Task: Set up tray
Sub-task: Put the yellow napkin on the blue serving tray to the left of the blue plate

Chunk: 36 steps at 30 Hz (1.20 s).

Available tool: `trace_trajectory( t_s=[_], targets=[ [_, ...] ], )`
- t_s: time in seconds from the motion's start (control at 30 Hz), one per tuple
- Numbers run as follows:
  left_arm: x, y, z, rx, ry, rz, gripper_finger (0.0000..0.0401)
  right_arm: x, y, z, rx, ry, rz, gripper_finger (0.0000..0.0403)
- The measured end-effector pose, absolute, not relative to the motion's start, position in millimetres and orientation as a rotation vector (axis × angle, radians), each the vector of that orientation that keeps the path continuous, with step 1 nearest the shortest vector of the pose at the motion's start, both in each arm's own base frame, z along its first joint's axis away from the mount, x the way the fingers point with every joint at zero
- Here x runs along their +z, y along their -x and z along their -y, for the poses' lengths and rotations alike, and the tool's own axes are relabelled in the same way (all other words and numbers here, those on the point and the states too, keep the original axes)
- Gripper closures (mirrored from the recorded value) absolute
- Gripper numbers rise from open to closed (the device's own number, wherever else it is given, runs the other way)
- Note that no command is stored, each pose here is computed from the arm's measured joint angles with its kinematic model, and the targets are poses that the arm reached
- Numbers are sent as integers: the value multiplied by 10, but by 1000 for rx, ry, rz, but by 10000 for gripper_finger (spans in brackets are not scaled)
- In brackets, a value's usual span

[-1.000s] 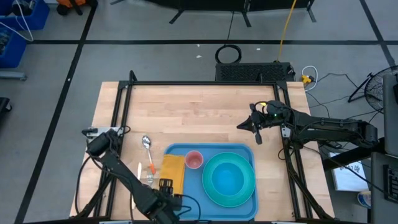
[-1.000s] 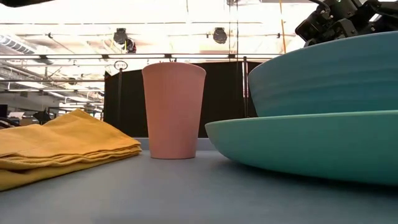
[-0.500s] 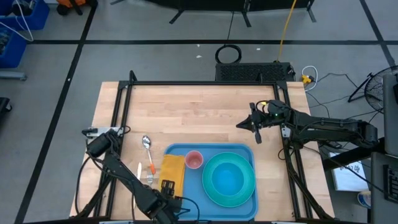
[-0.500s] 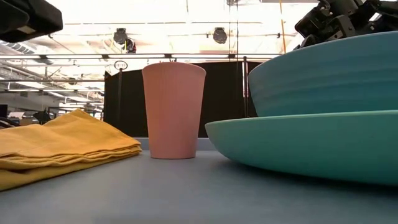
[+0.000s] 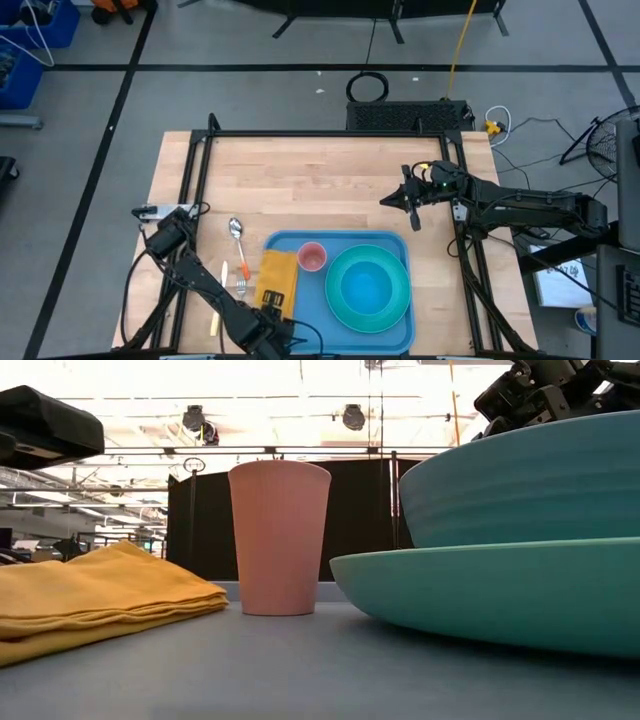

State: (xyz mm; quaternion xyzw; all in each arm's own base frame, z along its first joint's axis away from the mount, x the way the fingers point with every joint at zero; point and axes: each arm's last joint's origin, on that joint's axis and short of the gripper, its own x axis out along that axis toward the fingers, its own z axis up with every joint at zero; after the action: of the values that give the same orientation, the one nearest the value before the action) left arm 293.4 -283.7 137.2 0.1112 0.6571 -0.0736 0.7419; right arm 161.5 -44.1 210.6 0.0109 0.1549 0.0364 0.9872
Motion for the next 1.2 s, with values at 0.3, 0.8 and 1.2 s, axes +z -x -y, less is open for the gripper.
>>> trace_trajectory(
  t_s=[0.3, 0.8, 1.2],
  targets=[
    [1451, -3078, 2784, -114, -117, -1450, 384, 2106, -1615, 441, 72, -29, -311, 399],
    [1479, -3258, 2688, -178, -70, -1430, 379, 2104, -1614, 440, 75, -31, -313, 399],
    [1482, -3295, 2658, -159, -75, -1408, 374, 2102, -1613, 439, 76, -32, -315, 399]
  ],
)
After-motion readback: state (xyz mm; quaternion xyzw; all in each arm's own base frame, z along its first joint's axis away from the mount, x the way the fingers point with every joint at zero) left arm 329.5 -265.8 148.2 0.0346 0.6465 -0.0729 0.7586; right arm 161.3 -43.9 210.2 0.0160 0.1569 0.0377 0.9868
